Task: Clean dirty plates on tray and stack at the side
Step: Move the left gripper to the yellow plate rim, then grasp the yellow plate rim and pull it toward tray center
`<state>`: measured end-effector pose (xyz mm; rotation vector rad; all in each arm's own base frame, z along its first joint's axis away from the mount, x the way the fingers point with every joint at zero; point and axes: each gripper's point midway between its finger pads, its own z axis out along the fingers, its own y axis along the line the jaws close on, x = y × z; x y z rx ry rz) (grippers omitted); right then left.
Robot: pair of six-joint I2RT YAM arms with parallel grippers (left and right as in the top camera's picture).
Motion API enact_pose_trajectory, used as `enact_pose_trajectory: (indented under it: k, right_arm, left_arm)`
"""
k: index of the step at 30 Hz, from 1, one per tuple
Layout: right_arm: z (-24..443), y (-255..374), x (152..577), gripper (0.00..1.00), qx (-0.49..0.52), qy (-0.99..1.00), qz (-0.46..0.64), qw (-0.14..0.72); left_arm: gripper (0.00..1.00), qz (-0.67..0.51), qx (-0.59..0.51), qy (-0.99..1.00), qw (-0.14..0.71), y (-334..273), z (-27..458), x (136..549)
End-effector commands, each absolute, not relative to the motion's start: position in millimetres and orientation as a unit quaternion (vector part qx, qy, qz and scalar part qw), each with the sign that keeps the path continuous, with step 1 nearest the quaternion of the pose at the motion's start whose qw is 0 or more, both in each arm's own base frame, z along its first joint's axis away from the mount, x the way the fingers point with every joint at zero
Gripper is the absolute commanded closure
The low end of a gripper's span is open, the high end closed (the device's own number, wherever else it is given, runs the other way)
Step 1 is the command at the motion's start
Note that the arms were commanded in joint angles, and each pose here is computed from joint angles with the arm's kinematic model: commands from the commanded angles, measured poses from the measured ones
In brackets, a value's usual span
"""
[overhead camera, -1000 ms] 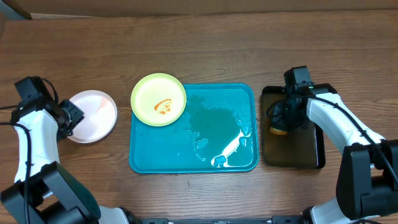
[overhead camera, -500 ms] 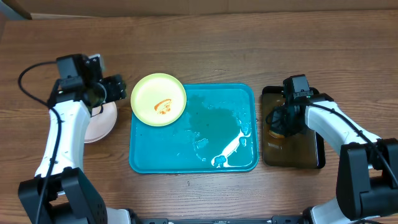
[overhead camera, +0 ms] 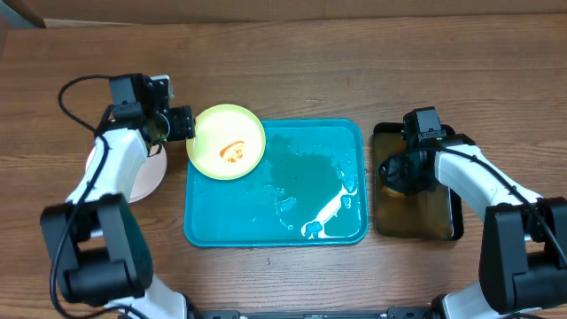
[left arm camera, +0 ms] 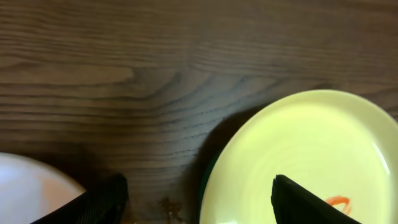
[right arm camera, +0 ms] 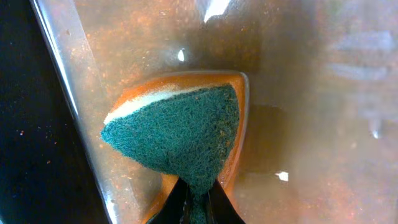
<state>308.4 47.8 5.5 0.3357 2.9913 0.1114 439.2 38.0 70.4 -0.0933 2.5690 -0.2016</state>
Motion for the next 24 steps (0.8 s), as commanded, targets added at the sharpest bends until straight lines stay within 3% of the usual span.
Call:
enact_pose_trajectory:
  k: [1, 2, 8, 14, 19, 24]
  right_arm:
    - [-4, 47, 290, 0.96, 0.113, 0.992, 0.034, 0.035]
    - [-4, 47, 290, 0.96, 0.113, 0.992, 0.034, 0.035]
    - [-4, 47, 288, 0.95, 0.113, 0.993, 0.033, 0.032]
    - [-4, 47, 287, 0.95, 0.113, 0.993, 0.032, 0.03]
    - [-4, 47, 287, 0.95, 0.113, 0.993, 0.032, 0.03]
    - [-4, 47, 287, 0.95, 0.113, 0.993, 0.032, 0.03]
  left_arm:
    - [0.25, -0.114, 0.005, 0.955, 0.274, 21, 61, 445]
    - [0.25, -0.119, 0.006, 0.956, 0.269, 19, 57, 445]
    - [0.49, -0.153, 0.005, 0.959, 0.24, 8, 38, 437]
    - [0.56, -0.164, -0.005, 0.963, 0.216, 4, 34, 427]
    - [0.74, -0.171, -0.008, 0.965, 0.198, 1, 31, 419]
    - [0.85, -0.174, -0.016, 0.968, 0.178, 0, 28, 410]
